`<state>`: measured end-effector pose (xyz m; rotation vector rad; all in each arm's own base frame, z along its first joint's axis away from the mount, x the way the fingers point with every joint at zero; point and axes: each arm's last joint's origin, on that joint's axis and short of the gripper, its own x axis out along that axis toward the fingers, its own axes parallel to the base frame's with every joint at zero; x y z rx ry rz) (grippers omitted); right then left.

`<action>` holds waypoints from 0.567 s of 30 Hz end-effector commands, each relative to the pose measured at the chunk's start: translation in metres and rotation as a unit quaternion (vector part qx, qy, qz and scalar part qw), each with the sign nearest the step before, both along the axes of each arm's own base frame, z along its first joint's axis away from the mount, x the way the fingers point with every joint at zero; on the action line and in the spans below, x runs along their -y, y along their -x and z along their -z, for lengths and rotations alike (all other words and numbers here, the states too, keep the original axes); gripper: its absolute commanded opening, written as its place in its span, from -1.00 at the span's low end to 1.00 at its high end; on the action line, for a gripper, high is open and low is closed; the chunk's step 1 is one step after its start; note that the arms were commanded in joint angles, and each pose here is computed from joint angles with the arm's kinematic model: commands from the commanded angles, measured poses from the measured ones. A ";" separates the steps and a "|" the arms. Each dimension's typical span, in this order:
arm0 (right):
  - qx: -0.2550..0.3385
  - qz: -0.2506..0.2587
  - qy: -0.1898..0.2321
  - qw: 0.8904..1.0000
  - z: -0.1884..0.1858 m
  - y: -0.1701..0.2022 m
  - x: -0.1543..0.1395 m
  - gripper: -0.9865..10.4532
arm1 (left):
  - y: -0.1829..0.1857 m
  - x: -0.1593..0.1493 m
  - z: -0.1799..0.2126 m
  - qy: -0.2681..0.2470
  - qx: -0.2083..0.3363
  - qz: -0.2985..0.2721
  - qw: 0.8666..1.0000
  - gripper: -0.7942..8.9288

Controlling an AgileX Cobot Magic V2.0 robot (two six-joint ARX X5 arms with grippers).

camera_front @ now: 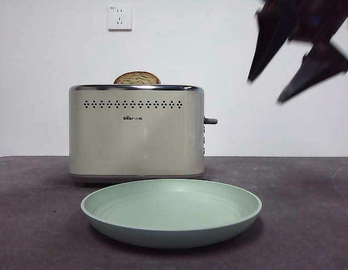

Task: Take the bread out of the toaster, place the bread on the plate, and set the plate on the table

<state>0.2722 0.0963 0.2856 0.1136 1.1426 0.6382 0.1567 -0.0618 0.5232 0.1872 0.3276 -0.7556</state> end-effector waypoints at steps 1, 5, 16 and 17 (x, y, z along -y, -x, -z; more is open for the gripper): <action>-0.025 -0.022 0.018 0.999 0.022 -0.013 -0.009 -0.28 | 0.020 -0.006 -0.007 0.013 0.017 -0.008 1.000 -0.85; -0.057 -0.029 0.027 0.998 0.052 -0.030 -0.017 -0.28 | 0.045 -0.015 -0.009 0.012 0.025 -0.017 0.999 -0.85; -0.128 -0.065 0.052 0.988 0.112 -0.044 -0.040 -0.28 | 0.082 -0.027 -0.013 0.018 0.045 -0.019 0.999 -0.85; -0.131 -0.068 0.054 0.988 0.114 -0.044 -0.042 -0.28 | 0.082 -0.027 -0.012 0.017 0.045 -0.021 0.999 -0.85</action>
